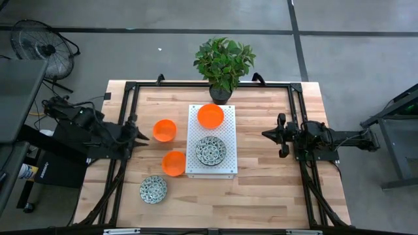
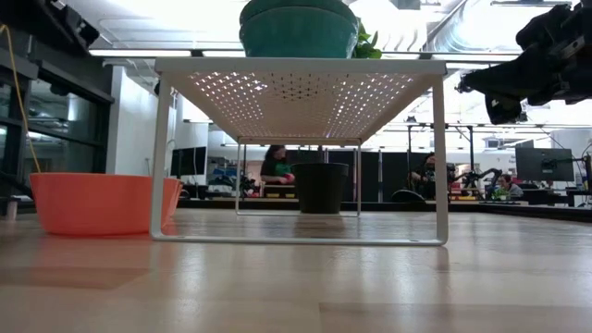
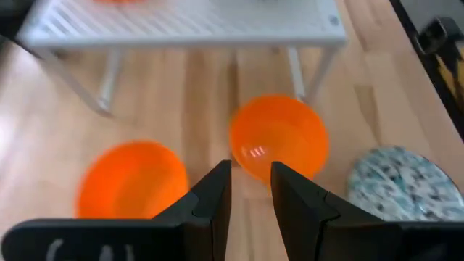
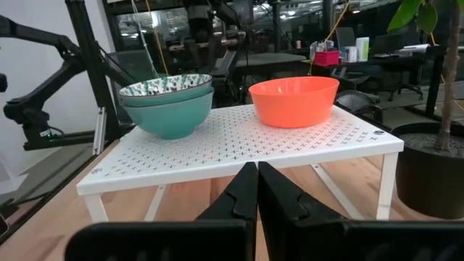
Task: Pick & Place Mini bowls
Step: Stack the green white bowl on top of the green white bowl on the shelf
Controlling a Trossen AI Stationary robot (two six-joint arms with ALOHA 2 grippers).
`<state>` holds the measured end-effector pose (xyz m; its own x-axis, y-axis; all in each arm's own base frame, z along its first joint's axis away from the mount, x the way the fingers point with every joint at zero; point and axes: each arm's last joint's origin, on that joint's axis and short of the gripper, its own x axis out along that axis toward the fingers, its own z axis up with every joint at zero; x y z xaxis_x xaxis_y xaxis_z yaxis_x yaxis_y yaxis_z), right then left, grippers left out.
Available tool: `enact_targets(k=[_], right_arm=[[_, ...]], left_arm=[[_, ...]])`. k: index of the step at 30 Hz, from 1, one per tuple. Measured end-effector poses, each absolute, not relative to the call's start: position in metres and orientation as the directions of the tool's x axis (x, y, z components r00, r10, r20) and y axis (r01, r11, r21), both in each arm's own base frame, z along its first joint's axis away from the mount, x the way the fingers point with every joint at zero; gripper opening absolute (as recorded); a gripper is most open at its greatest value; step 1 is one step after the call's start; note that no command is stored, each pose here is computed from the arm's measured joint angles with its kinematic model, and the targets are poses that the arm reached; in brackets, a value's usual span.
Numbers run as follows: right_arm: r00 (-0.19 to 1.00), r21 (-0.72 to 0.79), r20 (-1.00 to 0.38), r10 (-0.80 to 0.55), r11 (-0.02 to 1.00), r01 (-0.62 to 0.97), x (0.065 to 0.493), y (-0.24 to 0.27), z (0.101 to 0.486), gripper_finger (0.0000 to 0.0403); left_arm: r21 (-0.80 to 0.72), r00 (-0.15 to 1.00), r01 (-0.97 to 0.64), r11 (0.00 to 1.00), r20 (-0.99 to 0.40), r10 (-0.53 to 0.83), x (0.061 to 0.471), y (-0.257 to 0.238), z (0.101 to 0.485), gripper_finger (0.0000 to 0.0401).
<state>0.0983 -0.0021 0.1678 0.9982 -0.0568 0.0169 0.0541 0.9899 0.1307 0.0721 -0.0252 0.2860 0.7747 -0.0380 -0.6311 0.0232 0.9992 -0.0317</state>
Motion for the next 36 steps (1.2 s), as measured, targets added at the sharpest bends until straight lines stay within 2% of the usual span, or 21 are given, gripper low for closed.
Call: enact_targets(k=[7, 16, 24, 30, 36], right_arm=[[0.998, 0.131, 0.017, -0.058, 0.99, 0.055, 0.098, -0.002, 0.168, 0.0], [0.998, 0.131, 0.017, -0.058, 0.99, 0.056, 0.098, -0.002, 0.168, 0.0], [0.998, 0.131, 0.017, -0.059, 0.99, 0.056, 0.098, -0.002, 0.168, 0.0], [0.998, 0.131, 0.017, -0.059, 0.99, 0.056, 0.098, -0.002, 0.168, 0.0], [0.998, 0.131, 0.017, -0.059, 0.99, 0.056, 0.098, -0.002, 0.168, 0.0]], left_arm=[[-0.141, 0.662, 0.08, 0.987, -0.733, -0.158, 0.087, -0.038, 0.278, 0.0095], [-0.18, 0.457, 0.08, 0.98, -0.868, -0.197, 0.1, -0.048, 0.262, 0.0095], [-0.236, 0.34, -0.055, 0.97, -0.918, -0.204, 0.113, -0.062, 0.251, 0.0095], [-0.253, 0.297, -0.109, 0.961, -0.931, -0.211, 0.114, -0.086, 0.244, 0.0095], [-0.264, 0.311, -0.154, 0.952, -0.928, -0.207, 0.11, -0.109, 0.239, 0.0095]])
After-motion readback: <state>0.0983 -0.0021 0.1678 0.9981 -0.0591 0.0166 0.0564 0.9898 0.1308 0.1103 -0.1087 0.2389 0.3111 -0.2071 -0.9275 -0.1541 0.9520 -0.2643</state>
